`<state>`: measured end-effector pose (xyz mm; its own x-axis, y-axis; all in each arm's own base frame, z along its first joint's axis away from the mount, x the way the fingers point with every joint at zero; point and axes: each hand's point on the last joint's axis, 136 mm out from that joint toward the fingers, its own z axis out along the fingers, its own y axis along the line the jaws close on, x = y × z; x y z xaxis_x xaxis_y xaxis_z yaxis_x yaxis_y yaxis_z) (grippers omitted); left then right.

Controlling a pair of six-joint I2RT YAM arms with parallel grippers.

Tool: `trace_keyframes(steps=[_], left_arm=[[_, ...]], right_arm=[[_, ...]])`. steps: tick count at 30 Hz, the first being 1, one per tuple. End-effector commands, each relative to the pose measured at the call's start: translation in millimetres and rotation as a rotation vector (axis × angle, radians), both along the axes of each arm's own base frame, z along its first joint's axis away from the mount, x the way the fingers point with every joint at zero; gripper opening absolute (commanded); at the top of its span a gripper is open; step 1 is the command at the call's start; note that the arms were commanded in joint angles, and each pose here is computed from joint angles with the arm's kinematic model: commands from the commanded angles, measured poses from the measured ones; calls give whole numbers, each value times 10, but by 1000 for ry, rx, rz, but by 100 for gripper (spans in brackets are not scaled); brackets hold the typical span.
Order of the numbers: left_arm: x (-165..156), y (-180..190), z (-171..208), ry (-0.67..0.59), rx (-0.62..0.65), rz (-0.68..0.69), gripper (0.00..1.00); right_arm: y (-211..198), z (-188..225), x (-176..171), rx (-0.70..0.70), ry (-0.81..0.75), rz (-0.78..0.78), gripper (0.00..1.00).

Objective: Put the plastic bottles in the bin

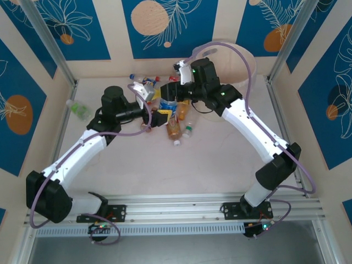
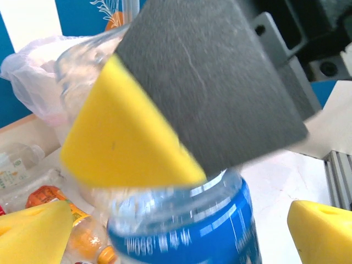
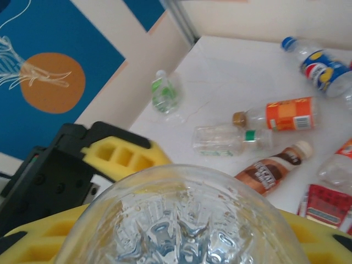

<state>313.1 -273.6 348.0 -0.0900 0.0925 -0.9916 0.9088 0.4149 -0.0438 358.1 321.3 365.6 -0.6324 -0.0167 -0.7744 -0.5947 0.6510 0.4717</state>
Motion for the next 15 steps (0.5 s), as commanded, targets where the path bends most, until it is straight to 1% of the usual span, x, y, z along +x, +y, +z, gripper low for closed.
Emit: trace_keyframes(steps=[1,4,8,11,15], left_arm=[[-138,90,324,-77,-42,29,100],[-180,215,354,-85,-45,96,100],[-41,493,307,-40,-21,301,100],[54,654,229,8,-9,418,100],[118,728,151,38,0,477,100]], right_arm=[[-308,346,46,-4,-109,-102,40],[-558,528,200,-31,-185,-190,40],[-976,847,528,-67,-300,-344,40],[-1272,1099,813,-87,-386,-457,40],[-1516,1325,1222,-151,-499,-574,40]])
